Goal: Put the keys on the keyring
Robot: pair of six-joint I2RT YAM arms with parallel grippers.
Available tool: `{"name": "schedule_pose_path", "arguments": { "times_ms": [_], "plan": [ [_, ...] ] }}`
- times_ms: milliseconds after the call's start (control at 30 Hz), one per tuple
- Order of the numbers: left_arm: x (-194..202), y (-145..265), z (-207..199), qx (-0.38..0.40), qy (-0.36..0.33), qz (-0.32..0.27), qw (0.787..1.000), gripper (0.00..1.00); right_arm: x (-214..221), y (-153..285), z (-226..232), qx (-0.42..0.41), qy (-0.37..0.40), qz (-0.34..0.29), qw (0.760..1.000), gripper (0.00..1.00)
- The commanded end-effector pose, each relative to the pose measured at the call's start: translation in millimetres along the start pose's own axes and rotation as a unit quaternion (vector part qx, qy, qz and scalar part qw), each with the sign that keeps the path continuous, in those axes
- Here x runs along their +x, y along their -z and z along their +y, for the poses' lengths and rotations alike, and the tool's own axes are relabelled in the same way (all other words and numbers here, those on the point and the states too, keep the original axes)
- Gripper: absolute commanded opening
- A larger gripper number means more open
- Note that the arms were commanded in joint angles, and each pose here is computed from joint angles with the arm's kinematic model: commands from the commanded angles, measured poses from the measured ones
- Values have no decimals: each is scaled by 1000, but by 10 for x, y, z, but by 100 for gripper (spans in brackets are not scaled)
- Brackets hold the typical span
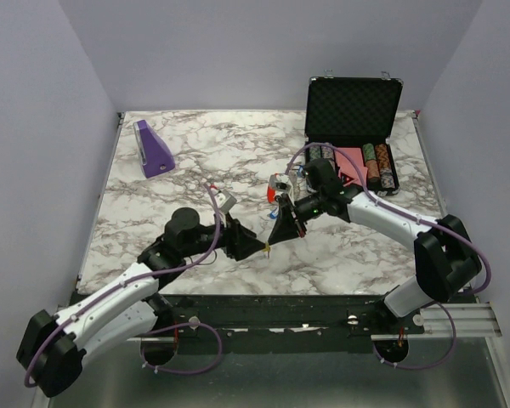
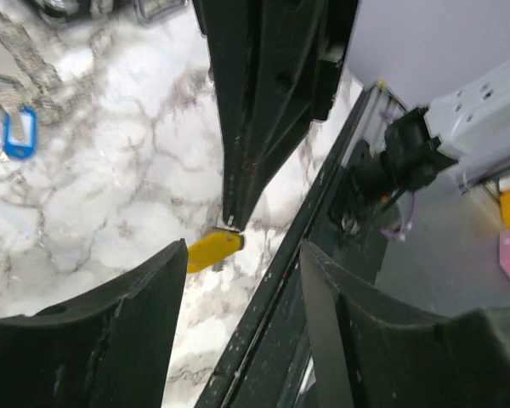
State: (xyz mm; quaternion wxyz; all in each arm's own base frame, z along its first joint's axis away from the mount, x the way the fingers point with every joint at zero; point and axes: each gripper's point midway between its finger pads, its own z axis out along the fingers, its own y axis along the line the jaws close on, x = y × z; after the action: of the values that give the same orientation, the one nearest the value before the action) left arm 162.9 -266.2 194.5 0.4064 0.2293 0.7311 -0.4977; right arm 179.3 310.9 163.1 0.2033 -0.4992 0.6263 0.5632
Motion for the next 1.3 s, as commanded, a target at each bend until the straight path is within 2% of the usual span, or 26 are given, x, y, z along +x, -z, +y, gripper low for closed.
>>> {"name": "schedule_pose_path", "arguments": {
  "times_ms": [0, 33, 67, 200, 300, 400, 467, 533, 667, 867, 1267],
  "plan": [
    [-287, 422, 109, -92, -38, -81, 992, 89, -3, 374, -185, 83, 22, 29, 996, 1],
    [-351, 527, 116, -108, -43, -100, 988, 96, 27, 482, -247, 107, 29, 45, 993, 1],
    [-445, 637, 92, -118, -52, -124, 984, 99, 109, 599, -283, 128, 30, 67, 989, 1],
    [-625, 931, -8, -137, -84, -166, 973, 99, 543, 1099, -295, 201, -2, 160, 967, 1],
    [-597, 1022, 17, -157, -106, -146, 971, 99, 797, 1556, -319, 290, -13, 218, 932, 1],
    [-547, 1060, 47, -170, -121, -120, 971, 99, 1057, 1998, -322, 372, -12, 287, 883, 1],
    [-501, 1060, 75, -174, -126, -111, 970, 99, 1212, 2144, -277, 388, -24, 328, 861, 1],
    [-483, 1055, 83, -171, -129, -112, 970, 99, 1328, 2180, -285, 389, -40, 348, 852, 1],
    [-510, 1067, 40, -163, -134, -119, 970, 99, 1472, 2091, -516, 383, -84, 347, 852, 1],
    [-526, 1126, 13, -163, -137, -130, 968, 99, 1406, 1892, -915, 383, -114, 297, 867, 1],
    [-538, 1145, 12, -165, -142, -134, 967, 99, 1317, 1553, -1137, 357, -130, 233, 895, 1]
  ]
}}
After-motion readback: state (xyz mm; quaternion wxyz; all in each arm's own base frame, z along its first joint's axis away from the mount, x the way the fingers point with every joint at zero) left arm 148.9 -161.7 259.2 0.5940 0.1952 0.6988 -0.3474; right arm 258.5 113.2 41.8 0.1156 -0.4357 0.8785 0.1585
